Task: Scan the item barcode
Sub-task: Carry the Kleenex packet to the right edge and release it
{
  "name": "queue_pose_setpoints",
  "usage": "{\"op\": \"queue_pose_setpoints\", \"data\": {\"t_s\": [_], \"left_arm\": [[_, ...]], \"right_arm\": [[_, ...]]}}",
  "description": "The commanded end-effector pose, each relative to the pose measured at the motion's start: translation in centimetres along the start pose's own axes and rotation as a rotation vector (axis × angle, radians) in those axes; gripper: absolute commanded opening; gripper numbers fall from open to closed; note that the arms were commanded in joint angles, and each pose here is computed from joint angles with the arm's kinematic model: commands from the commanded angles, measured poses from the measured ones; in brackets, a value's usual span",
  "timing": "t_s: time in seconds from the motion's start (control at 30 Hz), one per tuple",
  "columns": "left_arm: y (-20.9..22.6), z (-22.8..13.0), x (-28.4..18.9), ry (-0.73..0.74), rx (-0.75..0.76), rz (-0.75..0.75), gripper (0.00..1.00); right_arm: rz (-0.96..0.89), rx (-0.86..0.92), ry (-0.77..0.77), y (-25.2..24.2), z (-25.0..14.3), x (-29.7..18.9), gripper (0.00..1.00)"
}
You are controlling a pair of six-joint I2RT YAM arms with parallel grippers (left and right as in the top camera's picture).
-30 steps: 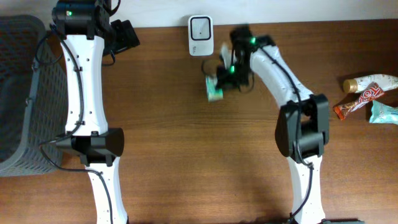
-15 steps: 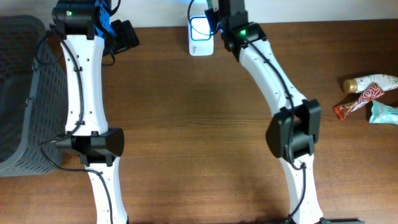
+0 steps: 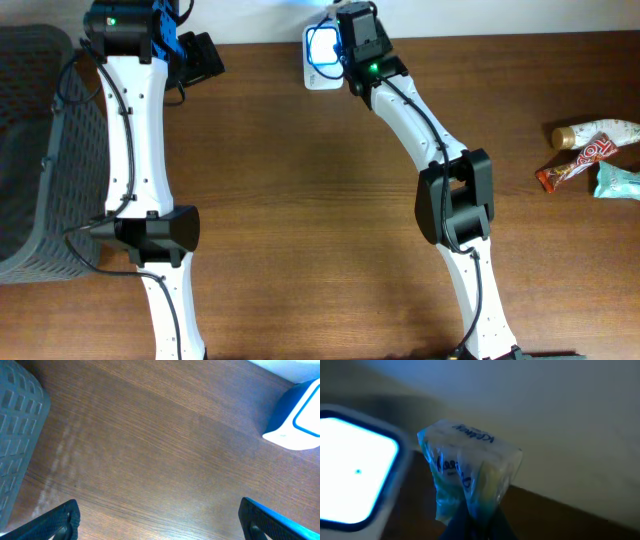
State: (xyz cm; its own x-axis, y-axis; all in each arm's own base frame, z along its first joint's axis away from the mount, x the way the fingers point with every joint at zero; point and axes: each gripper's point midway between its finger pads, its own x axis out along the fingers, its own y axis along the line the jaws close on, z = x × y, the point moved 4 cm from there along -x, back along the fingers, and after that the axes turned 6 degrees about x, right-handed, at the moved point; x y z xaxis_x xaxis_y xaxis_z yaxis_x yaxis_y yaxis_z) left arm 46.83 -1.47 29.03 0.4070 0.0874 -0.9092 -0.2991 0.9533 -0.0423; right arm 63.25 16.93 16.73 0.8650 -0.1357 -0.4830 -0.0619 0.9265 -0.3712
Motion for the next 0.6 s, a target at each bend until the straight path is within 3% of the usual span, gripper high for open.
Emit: {"op": "queue_pose_setpoints", "data": {"t_s": [0.0, 0.17, 0.27, 0.37, 0.43, 0.57], "left_arm": [[0.2, 0.1, -0.3, -0.011, 0.000, 0.009, 0.99], [0.2, 0.1, -0.3, -0.011, 0.000, 0.009, 0.99], [0.2, 0.1, -0.3, -0.011, 0.001, 0.009, 0.99], [0.2, 0.1, -0.3, -0.011, 0.000, 0.009, 0.99], [0.2, 0.1, -0.3, -0.011, 0.000, 0.009, 0.99], [0.2, 0.1, -0.3, -0.011, 0.000, 0.009, 0.99]], "right_arm": [[-0.326, 0.308, -0.028, -10.6, 3.1, -3.9, 0.04], [-0.552, 0.412, 0.154, -20.2, -2.1, -4.9, 0.04], [-0.756, 0.475, 0.355, -27.3, -8.7, -6.2, 0.04], [-0.936, 0.690, 0.538, -34.1, -16.4, -9.1, 0.04], [-0.968, 0.803, 0.634, -36.6, -20.1, -10.5, 0.04], [-0.830, 1.036, 0.782, -39.5, -25.3, -11.6, 0.04]]}}
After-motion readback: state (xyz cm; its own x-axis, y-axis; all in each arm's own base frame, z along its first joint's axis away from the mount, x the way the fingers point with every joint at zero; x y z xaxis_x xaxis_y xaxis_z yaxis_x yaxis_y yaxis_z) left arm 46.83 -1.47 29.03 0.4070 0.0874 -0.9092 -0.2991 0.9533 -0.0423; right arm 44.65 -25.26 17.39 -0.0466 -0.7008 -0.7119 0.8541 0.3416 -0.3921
